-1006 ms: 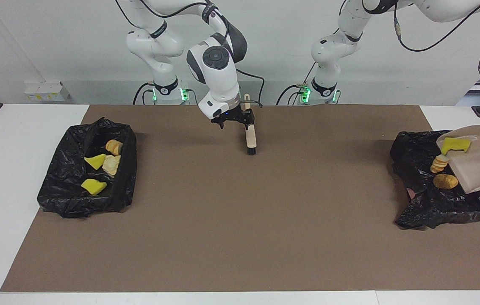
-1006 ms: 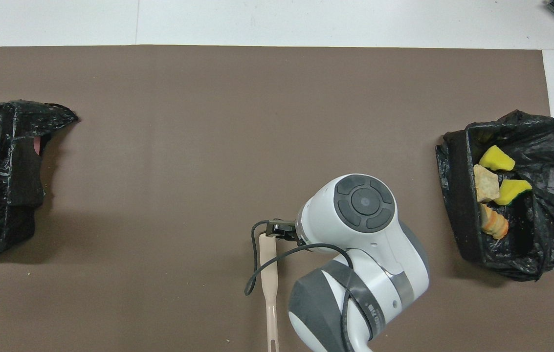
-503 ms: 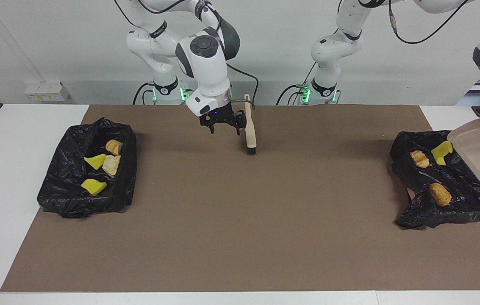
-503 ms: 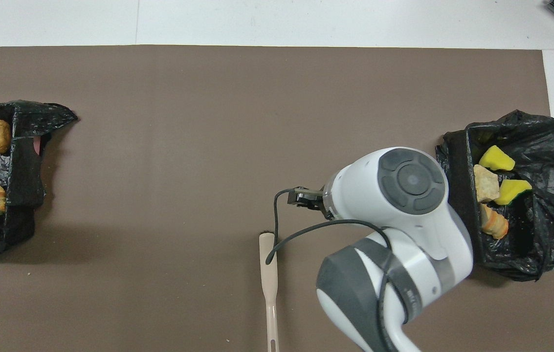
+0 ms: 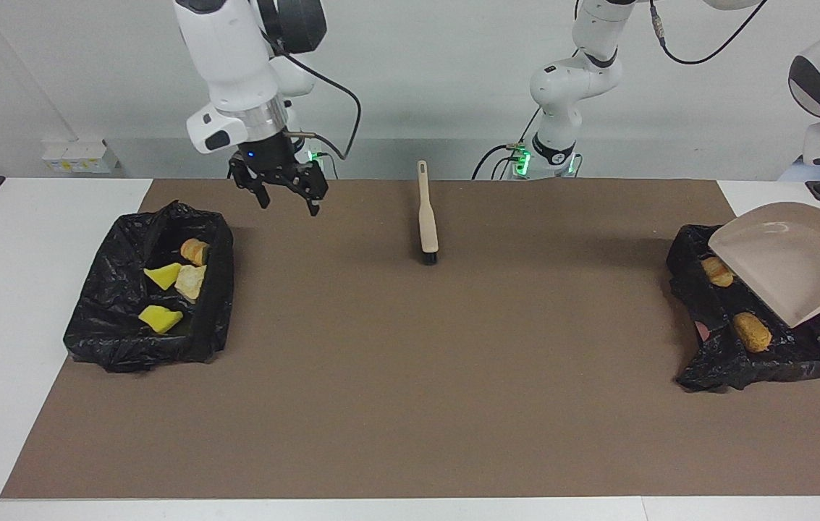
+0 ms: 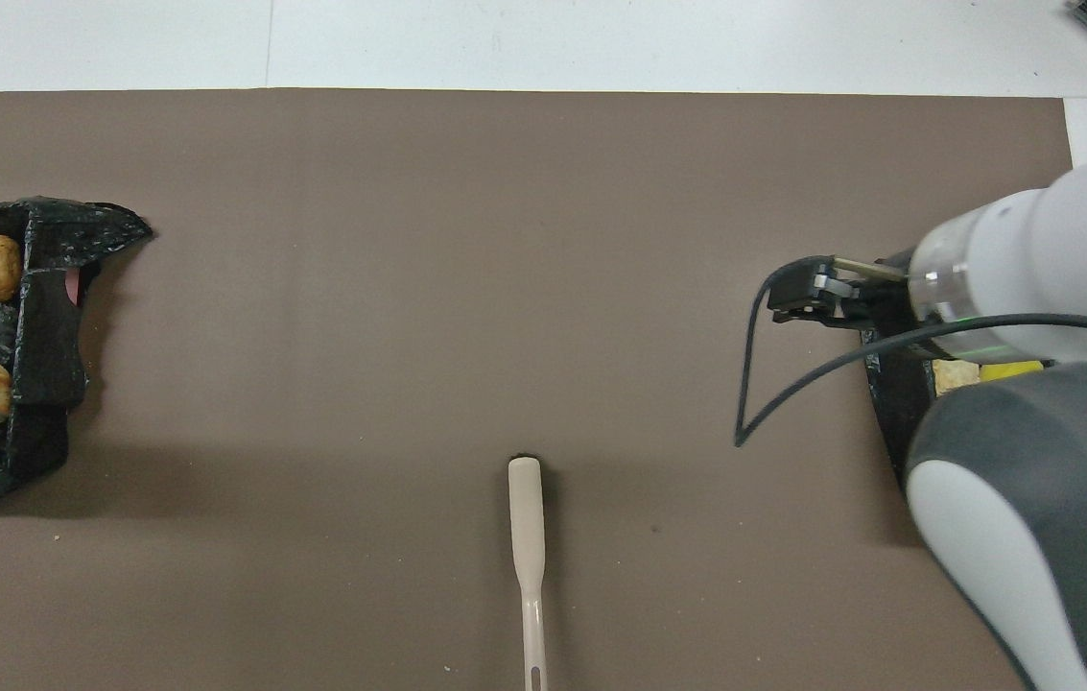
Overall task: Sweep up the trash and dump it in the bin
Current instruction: 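Bring the empty dustpan back to the table center with the left gripper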
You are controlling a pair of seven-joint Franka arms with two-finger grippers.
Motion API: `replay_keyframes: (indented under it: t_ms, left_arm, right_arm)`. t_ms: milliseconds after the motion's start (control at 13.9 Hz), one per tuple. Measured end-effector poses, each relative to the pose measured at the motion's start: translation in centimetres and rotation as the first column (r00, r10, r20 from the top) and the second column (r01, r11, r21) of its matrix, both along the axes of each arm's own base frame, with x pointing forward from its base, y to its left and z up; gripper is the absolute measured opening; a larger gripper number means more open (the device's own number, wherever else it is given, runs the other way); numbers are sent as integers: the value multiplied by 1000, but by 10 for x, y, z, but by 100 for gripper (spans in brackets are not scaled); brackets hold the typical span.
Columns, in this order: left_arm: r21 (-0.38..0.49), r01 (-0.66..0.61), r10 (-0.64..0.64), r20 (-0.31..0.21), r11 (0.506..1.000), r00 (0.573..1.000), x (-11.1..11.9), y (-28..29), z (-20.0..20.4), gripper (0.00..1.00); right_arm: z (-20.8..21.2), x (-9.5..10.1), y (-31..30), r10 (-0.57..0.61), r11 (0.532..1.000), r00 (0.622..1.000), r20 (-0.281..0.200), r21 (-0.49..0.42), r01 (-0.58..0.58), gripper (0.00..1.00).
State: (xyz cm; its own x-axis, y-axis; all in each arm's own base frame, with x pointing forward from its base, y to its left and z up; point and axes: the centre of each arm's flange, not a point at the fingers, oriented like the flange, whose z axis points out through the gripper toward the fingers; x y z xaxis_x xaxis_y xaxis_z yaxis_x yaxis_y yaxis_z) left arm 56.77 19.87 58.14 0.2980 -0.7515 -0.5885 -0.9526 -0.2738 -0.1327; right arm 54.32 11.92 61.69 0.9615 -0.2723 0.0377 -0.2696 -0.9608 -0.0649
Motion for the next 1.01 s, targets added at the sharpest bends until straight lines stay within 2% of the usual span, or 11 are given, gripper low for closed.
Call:
replay_keyframes:
  t_ms: [215,431,646,862,1006]
  left_arm:
    - [-144,-133,142,57,981,988,0,-23,-12,31]
    - [-266,-301,330,71,916,941,-3,-61,-26,31]
    - [-361,-466,523,71,808,850,-8,-124,-38,31]
    - [-436,-600,686,58,671,726,-18,-210,-47,31]
    - [-477,-664,764,26,577,645,-25,-264,-49,31]
  right_arm:
    - [29,-7,-28,-6,997,1000,-17,-73,4,100]
    - [39,-9,-49,-21,996,999,-38,-87,17,100]
    - [39,-8,-63,30,994,998,-51,-102,-35,100]
    - [38,-8,-62,38,994,998,-52,-104,-43,100]
    - [37,-7,-65,32,994,998,-53,-104,-37,100]
